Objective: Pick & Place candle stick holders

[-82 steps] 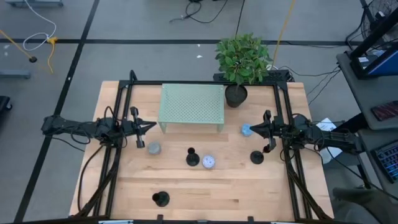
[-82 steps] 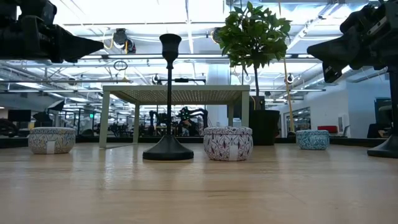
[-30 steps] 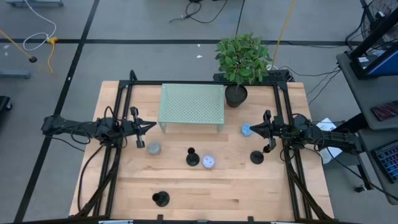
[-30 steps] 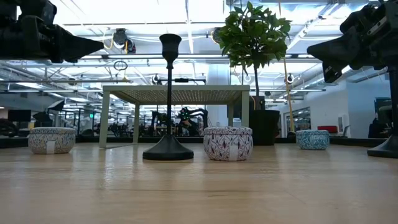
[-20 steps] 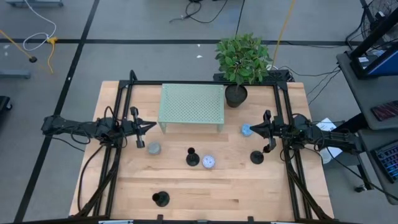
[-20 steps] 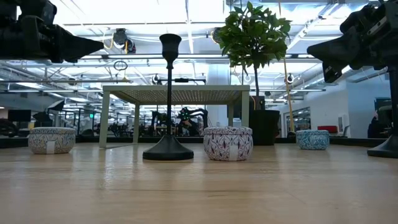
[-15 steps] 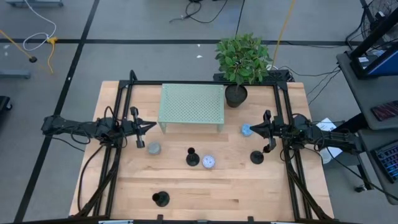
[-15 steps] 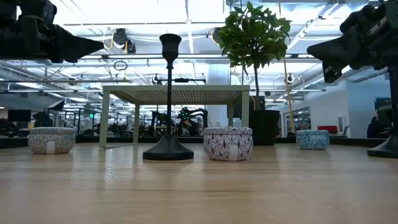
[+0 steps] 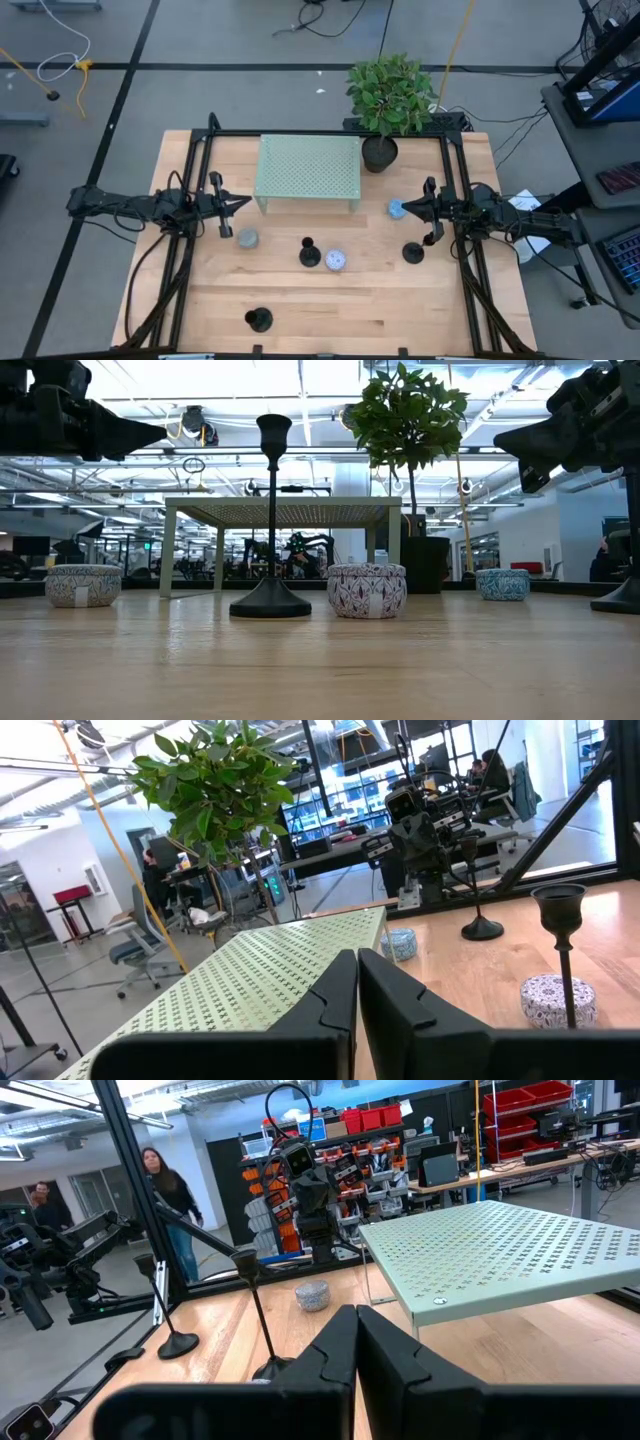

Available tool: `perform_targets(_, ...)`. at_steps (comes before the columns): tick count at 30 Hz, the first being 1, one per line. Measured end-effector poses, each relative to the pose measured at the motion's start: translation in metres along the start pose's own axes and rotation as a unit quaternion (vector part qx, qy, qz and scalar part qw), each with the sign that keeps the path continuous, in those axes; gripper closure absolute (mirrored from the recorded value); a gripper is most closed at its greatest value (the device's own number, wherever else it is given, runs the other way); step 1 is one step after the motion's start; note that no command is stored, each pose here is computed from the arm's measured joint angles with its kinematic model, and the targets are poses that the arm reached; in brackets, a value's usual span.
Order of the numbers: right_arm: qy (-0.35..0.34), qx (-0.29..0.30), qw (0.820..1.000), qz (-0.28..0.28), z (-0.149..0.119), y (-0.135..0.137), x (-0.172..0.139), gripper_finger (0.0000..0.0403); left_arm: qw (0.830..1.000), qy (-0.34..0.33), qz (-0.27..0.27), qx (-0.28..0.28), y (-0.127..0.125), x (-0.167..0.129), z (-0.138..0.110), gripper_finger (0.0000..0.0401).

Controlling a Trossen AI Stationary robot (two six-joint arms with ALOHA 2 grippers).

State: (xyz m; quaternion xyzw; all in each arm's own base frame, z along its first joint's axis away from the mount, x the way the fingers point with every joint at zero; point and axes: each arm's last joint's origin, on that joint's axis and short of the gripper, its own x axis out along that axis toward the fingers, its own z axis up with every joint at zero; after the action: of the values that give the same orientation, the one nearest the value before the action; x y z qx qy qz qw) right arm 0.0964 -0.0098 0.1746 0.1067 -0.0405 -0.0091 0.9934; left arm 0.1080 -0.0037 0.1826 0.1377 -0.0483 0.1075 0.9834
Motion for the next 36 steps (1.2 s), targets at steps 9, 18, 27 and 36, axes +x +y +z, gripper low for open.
perform_targets(9, 0.0, 0.0, 1.0, 0.0, 0.0, 0.0, 0.0, 0.0403, 1.0, 0.0, 0.0, 0.0, 0.0, 0.0, 0.0, 0.038)
perform_targets(18, 0.0, 0.0, 1.0, 0.0, 0.0001, 0.0001, 0.0, 0.0403, 1.0, 0.0, 0.0, 0.0, 0.0, 0.0, 0.0, 0.038)
perform_targets(27, 0.0, 0.0, 1.0, 0.0, 0.0001, 0.0, 0.0, 0.0403, 1.0, 0.0, 0.0, 0.0, 0.0, 0.0, 0.0, 0.038)
perform_targets(36, 0.0, 0.0, 1.0, 0.0, 0.0, 0.0, 0.0, 0.0403, 1.0, 0.0, 0.0, 0.006, 0.0, 0.0, 0.0, 0.038)
